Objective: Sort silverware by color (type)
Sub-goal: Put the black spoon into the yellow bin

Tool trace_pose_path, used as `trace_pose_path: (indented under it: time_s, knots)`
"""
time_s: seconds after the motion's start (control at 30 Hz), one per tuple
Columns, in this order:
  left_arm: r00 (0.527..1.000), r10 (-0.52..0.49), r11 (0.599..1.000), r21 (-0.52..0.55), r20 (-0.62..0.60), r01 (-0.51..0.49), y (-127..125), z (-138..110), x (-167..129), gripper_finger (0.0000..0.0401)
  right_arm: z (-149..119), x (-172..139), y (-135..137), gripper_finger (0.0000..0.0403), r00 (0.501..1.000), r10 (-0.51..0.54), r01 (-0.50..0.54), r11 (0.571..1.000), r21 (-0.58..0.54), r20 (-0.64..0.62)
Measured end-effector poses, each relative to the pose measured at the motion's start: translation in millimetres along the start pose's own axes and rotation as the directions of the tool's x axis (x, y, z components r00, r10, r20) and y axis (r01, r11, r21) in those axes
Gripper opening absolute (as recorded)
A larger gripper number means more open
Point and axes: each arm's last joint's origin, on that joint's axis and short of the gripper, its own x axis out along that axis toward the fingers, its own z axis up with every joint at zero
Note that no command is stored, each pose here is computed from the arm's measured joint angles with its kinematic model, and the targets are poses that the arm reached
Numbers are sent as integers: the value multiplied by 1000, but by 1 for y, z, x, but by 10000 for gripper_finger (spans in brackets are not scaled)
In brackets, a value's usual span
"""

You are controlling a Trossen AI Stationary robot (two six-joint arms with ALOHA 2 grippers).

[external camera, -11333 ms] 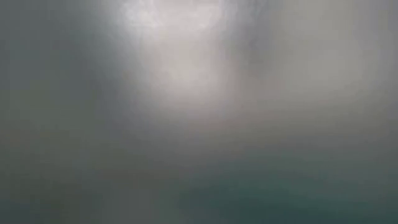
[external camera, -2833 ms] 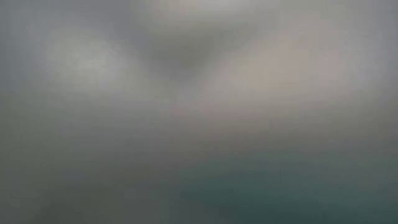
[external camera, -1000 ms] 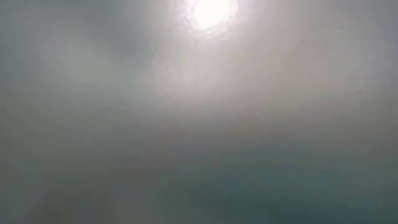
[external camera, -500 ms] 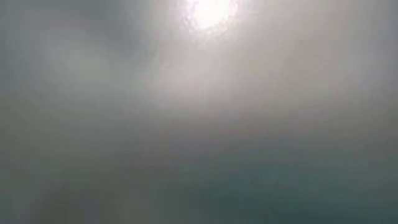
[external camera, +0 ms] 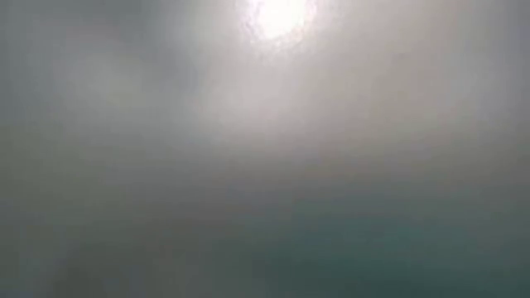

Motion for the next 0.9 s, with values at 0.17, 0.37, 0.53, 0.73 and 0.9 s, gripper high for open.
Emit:
trace_pose_path:
  time_s: [0.17,0.37,0.53,0.73,0.9]
  knots:
    - [998,12,1000,-8,-57,-12,4,-1,30,110,10,-7,-7,153,996,-65,66,998,-13,54]
    - [980,27,997,81,-199,-11,6,-13,81,105,11,-8,-14,142,992,-122,122,993,-7,35]
    - [968,47,948,316,-248,35,-10,-11,112,89,9,-9,-19,139,985,-170,170,985,-7,13]
    - [954,220,848,524,-201,-85,-13,-2,143,83,7,-9,-23,140,976,-218,218,976,-9,-8]
    - [932,252,851,518,-260,-86,-4,-5,168,82,6,-10,-26,137,970,-243,243,970,-4,-19]
